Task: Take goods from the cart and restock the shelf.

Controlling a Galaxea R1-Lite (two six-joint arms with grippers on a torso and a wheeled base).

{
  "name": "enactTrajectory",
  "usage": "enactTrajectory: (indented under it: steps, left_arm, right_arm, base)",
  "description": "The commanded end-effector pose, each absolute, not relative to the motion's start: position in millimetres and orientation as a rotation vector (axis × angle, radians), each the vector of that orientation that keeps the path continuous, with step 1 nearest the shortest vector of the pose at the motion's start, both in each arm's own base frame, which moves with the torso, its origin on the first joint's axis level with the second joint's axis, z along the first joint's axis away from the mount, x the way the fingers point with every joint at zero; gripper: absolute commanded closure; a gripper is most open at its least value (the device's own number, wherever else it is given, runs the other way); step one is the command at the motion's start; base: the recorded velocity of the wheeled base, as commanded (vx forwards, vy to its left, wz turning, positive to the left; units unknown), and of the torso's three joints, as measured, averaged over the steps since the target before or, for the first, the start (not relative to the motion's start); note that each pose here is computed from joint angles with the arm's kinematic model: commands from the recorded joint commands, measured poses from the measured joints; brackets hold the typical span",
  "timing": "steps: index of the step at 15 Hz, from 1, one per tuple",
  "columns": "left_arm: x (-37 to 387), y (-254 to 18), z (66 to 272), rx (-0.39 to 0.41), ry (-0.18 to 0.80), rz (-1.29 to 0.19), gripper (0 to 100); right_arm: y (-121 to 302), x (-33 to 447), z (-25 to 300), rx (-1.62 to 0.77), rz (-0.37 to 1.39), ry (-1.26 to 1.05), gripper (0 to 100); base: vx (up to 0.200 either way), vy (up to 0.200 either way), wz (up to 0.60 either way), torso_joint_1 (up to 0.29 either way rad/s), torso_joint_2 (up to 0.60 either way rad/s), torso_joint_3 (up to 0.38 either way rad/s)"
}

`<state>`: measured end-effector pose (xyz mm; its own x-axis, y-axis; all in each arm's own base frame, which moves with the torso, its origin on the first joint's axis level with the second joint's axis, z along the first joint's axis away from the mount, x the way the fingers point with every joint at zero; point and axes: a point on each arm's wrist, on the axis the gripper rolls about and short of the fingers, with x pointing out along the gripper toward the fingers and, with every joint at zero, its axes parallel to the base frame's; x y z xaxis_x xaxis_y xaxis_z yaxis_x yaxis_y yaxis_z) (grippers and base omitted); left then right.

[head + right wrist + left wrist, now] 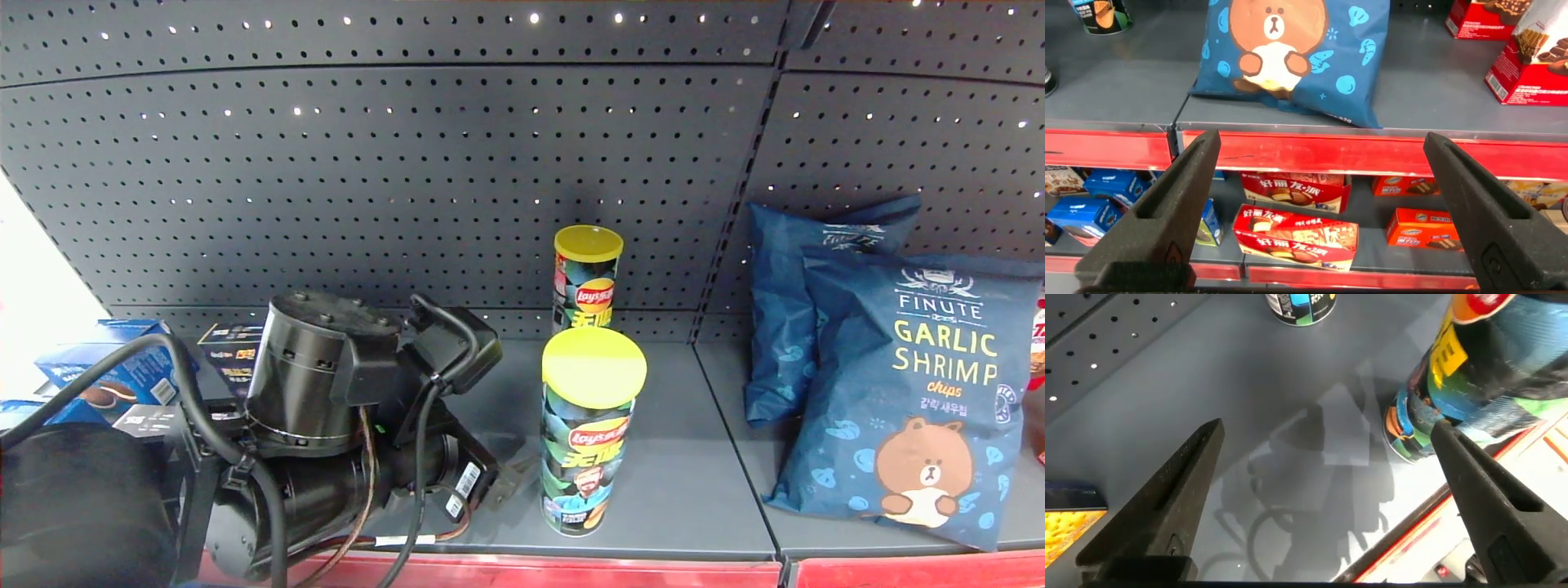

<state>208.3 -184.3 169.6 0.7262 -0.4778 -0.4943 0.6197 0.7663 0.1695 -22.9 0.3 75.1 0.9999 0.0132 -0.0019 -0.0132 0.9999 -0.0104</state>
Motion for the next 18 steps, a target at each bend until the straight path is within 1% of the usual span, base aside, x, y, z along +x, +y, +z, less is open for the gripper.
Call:
enactTrajectory:
  steps: [1,3,7,15,18]
  left_arm:
    - [211,-185,167,0.34,0.456,-0.615,0]
    - [215,-185,166,0.332,0.438,-0.606,0]
    - [218,-185,165,0.328,0.432,-0.597,0]
    - [219,-182,160,0.335,0.45,-0.59,0]
    - [216,-174,154,0.337,0.476,-0.57,0]
  right_arm:
    - [0,-23,75,-0.011,0.014,0.003,0]
    - [0,-23,75,-0.011,0.014,0.003,0]
    - [0,-23,75,-0.011,0.014,0.003,0]
    - [0,-23,75,-0.011,0.014,0.003,0]
    - [0,-23,75,-0.011,0.014,0.003,0]
  base:
    - [0.0,0.0,0.0,0.0,0.0,0.0]
    - [0.0,0.0,0.0,0.0,0.0,0.0]
    - [0.0,0.0,0.0,0.0,0.0,0.0]
    - [0.0,0.0,0.0,0.0,0.0,0.0]
    - [0.0,0.0,0.0,0.0,0.0,0.0]
